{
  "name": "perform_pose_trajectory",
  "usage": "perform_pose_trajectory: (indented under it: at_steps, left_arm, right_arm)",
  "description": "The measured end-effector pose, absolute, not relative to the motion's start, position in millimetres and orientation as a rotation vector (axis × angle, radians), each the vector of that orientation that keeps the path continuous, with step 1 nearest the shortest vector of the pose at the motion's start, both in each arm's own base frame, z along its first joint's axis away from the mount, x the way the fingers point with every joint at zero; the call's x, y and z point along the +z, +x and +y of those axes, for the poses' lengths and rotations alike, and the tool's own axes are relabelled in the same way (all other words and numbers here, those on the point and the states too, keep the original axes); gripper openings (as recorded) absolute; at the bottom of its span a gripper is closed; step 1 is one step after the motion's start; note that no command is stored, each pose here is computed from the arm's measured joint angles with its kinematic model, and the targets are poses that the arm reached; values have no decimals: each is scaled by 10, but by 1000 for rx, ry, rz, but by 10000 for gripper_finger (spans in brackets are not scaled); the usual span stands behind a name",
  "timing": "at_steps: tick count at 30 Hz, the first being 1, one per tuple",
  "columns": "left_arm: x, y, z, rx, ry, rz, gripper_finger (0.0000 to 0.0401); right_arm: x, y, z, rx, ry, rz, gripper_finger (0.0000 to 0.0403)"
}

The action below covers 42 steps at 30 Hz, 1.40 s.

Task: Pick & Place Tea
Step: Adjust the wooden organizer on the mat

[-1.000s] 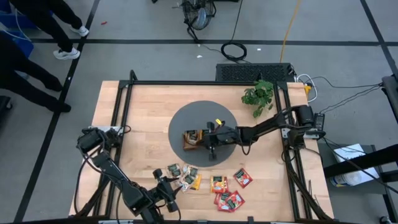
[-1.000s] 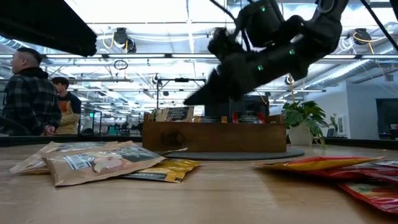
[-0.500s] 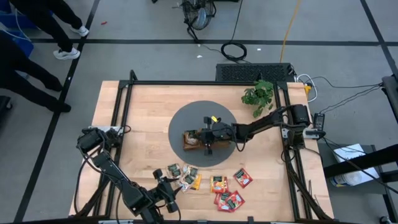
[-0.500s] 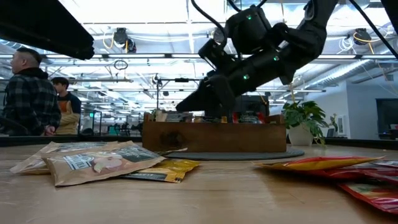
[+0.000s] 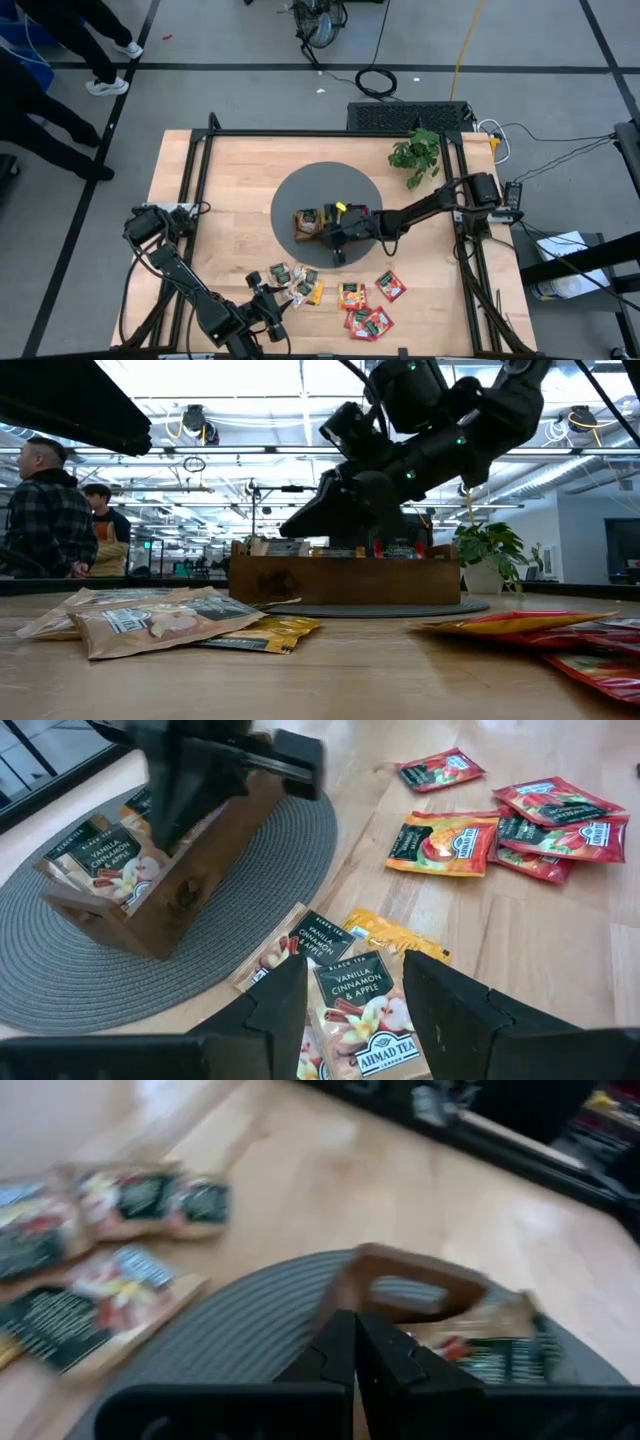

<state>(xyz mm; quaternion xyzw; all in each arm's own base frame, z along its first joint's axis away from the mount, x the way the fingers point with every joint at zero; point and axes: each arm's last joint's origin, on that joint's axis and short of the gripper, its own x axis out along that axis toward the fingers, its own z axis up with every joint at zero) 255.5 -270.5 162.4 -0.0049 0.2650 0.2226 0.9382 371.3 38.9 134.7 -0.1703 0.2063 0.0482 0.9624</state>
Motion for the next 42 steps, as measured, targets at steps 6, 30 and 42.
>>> perform_pose_trajectory:
  at_steps: [6,30,42]
  left_arm:
    - [1624,2563,-2697,457,-6,542,170]
    - [1622,2548,-2710,450,-8,547,170]
    - [1673,2858,-2364,467,187,647,170]
  right_arm:
    - [1485,3862,495,140,-364,572,0]
    - [1495,3849,617,75,-392,571,0]
    - [1315,3509,1285,185,-545,690,0]
